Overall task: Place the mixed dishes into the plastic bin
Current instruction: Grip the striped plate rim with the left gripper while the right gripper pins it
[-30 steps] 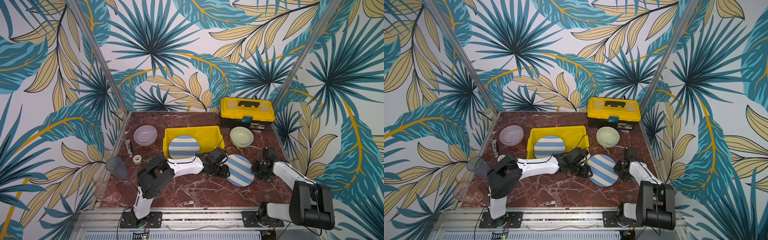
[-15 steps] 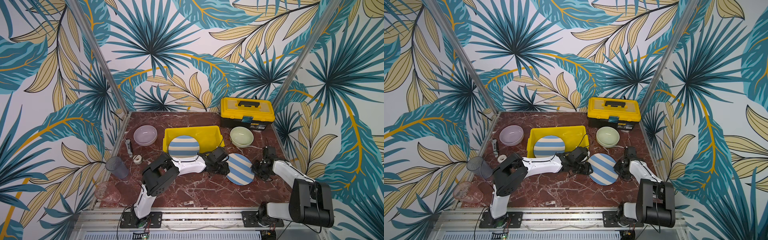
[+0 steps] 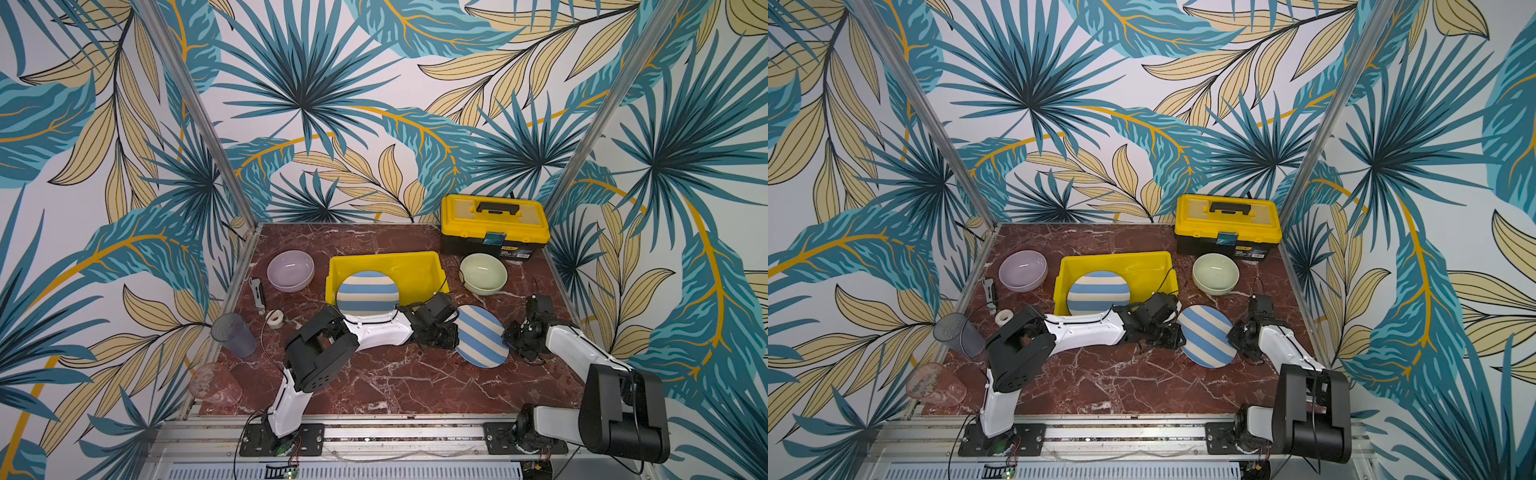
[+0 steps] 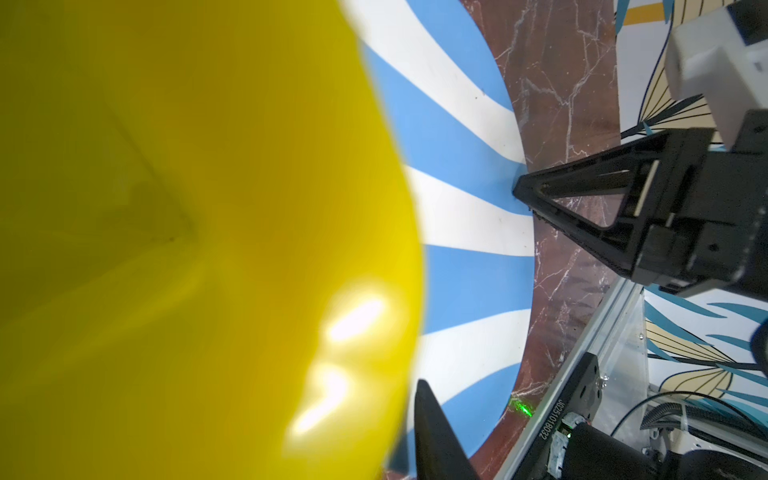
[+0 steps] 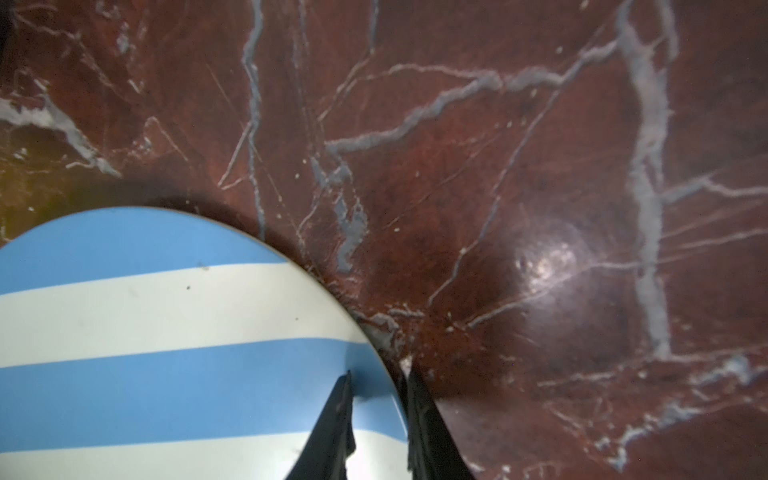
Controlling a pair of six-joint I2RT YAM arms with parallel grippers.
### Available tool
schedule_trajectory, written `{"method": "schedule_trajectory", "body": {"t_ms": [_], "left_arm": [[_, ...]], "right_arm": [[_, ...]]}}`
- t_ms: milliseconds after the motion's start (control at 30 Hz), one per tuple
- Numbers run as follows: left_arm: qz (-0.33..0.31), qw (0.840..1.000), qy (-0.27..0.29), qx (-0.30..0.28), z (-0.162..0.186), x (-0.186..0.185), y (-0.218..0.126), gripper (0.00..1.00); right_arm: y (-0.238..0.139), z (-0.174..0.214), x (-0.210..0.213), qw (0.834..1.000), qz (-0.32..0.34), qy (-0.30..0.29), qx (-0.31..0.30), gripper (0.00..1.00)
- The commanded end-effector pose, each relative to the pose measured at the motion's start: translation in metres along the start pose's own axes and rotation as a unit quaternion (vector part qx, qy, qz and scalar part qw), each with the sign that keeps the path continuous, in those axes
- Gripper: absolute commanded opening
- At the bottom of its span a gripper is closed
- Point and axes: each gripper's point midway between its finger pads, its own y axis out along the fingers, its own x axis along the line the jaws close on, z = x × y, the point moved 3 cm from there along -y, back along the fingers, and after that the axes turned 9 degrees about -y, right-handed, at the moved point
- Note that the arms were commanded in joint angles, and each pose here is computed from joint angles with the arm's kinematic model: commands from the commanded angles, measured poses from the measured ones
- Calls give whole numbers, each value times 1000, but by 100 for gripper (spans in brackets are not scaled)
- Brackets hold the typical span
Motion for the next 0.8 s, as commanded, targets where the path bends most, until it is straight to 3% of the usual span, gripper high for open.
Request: {"method": "schedule_trajectory", "body": {"t_ms": [0,167,500,767], "left_arm": [[106,993,50,-8,-2,-66,-18,27],[125,991,53,-13,-4,-80,-22,26],[132,990,45,-21,-10,-87,-24,14],[132,990,35,-35,-18,-87,-50,7]], "right_arm": [[14,46,-12,996,9,17,91,26],[15,48,-12,995,5,17,94,26],[13,47,-9,996,-5,14,87,26],[-22,18,5,999,-38,3,0,44]]}}
